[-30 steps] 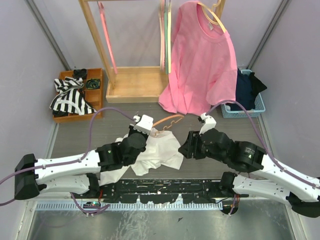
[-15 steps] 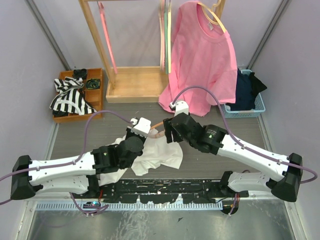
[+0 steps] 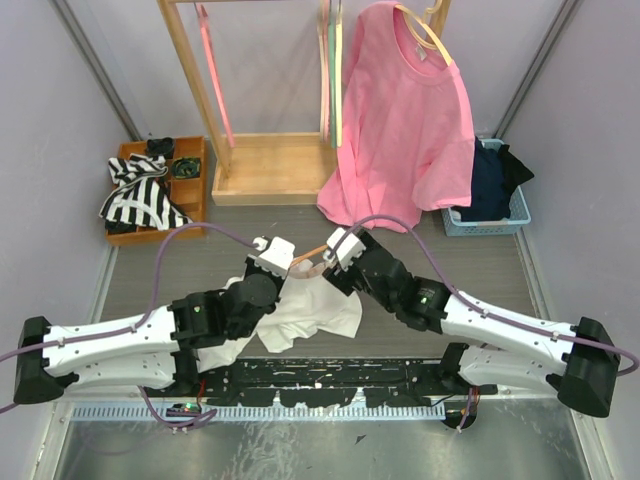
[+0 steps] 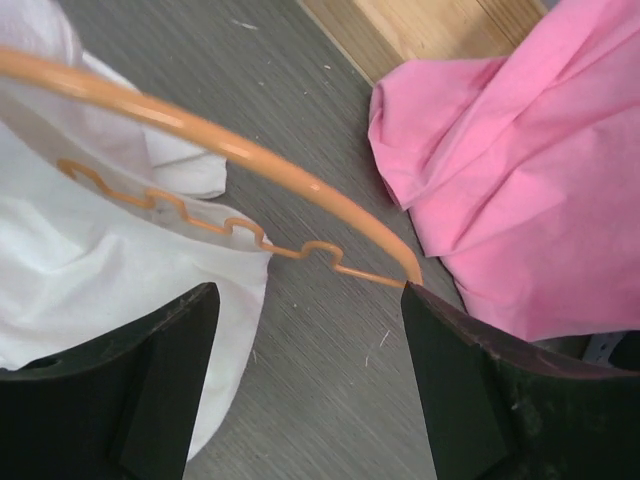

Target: Place the t-shirt on the hanger

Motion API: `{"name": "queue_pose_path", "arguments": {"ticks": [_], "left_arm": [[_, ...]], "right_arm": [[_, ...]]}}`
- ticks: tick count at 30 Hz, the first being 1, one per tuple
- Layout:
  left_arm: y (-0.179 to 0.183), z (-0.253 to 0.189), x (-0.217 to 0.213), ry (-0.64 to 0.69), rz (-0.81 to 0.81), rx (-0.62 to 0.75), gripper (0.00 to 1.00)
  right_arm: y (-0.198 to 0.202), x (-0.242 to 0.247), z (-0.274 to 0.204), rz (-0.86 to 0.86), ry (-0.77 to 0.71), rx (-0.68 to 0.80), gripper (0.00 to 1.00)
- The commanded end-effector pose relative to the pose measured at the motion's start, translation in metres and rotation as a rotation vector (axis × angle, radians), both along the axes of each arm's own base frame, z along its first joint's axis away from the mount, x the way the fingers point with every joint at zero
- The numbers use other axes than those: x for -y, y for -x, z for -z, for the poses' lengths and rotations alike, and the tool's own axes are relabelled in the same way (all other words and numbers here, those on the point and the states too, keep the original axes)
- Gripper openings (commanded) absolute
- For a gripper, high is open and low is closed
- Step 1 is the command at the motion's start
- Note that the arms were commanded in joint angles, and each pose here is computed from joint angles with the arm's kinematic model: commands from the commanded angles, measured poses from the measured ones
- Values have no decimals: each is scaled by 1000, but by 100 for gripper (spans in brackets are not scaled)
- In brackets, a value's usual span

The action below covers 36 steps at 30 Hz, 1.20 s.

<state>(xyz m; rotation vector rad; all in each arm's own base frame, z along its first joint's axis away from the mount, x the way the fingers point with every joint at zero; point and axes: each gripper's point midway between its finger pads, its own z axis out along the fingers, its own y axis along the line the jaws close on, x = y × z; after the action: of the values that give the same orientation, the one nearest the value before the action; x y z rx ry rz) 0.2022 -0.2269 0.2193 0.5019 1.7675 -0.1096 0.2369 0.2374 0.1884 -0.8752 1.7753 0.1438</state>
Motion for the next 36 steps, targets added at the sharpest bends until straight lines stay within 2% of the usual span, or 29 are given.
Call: {"name": "queue_pose_path", "arguments": {"ticks": [1, 9, 14, 22, 25, 27, 31, 34, 36], "left_arm": [[3, -12, -4, 35, 12, 2, 0], [6, -12, -6, 45, 19, -7, 0], [5, -14, -7, 39, 18, -3, 0], [5, -16, -11, 45, 12, 4, 0], [6, -17, -13, 49, 13, 3, 0], [6, -14, -16, 43, 6, 2, 0], [5, -13, -30, 41, -51, 8, 0], [4, -7, -43, 38, -103, 2, 1], [3, -1, -45, 35, -117, -15, 6]], "right_arm": [[0, -24, -27, -166, 13, 293, 82], [3, -46, -25, -224, 88, 476, 82], [6, -57, -38, -237, 82, 564, 81], [2, -78, -32, -293, 143, 589, 80], [3, -77, -30, -283, 92, 557, 80], [-2, -77, -28, -279, 32, 469, 82], [-40, -81, -29, -231, -127, 60, 75], [-75, -78, -26, -158, -127, -119, 75], [-94, -81, -20, -138, -113, -204, 74]]}}
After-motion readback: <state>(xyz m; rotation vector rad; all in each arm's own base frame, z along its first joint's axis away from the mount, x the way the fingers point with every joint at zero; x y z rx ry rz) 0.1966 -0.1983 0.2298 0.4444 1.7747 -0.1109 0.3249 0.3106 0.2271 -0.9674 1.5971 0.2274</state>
